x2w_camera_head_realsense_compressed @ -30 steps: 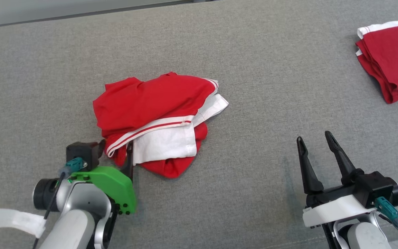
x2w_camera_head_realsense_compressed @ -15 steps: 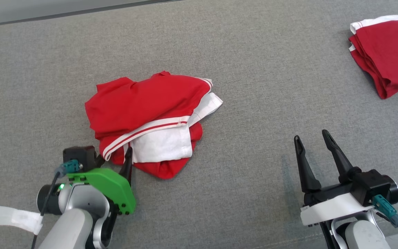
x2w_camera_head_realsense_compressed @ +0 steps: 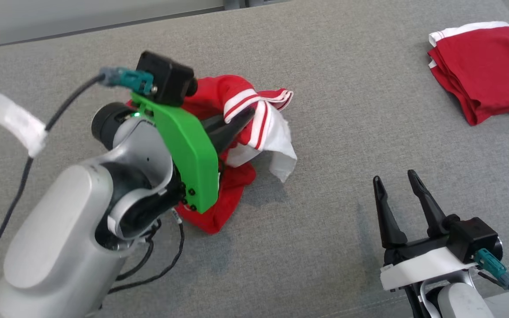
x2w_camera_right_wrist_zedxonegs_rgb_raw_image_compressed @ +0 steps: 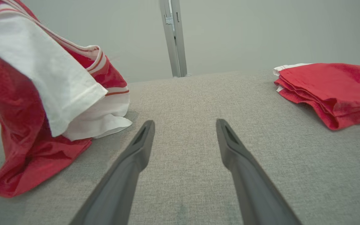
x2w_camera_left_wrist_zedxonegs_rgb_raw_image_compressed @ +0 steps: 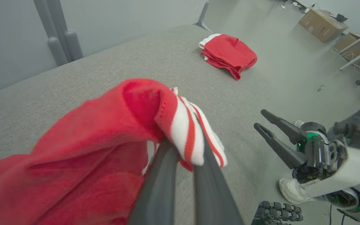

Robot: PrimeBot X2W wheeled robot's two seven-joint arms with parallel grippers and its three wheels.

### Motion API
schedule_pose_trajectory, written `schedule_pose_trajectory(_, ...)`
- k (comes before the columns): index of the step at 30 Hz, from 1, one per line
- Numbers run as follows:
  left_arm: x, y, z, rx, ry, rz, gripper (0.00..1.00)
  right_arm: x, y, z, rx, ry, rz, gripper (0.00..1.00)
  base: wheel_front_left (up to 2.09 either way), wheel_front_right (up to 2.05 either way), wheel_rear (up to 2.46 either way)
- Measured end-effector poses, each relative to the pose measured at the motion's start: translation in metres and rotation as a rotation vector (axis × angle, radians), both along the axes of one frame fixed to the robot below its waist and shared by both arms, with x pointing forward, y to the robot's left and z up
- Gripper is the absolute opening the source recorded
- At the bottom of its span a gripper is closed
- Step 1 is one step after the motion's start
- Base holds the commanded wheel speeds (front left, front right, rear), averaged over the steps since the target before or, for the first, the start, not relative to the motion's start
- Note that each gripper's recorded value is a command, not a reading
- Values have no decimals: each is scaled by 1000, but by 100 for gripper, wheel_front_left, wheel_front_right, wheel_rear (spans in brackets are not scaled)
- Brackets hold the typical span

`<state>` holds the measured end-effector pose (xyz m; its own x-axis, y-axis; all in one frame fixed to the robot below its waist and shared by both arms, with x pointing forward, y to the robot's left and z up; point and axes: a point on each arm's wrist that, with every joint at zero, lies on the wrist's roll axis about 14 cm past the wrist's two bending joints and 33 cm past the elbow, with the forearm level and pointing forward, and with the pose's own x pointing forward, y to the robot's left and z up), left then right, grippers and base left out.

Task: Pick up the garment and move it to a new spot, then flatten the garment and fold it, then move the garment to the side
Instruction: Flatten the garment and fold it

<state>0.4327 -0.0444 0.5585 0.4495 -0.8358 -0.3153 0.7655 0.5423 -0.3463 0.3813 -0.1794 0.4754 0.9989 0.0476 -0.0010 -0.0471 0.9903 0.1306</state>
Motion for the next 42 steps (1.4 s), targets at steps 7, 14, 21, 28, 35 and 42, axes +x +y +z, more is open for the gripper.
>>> schedule_pose_trajectory(7, -9, -30, 49, 163, 88, -186, 0, 0, 7, 8, 74, -22, 9, 100, 0, 0, 0)
schedule_pose_trajectory(14, 5, -75, 121, 91, 83, -191, 0, -9, -4, 14, 108, -32, -31, 100, 0, 0, 0)
schedule_pose_trajectory(21, 37, -104, 198, -164, 73, -66, 0, -21, -24, 11, 105, -18, -99, 100, 0, 0, 0)
schedule_pose_trajectory(28, 86, -83, 194, -233, 145, 158, 0, -25, -27, 6, 106, -1, -113, 100, 0, 0, 0)
schedule_pose_trajectory(35, 115, 4, 87, -131, 347, 354, 0, -17, -18, 1, 101, 10, -81, 100, 0, 0, 0)
schedule_pose_trajectory(42, 79, 90, -14, -193, 564, 543, 0, -3, -3, -7, 65, 27, -20, 100, 0, 0, 0)
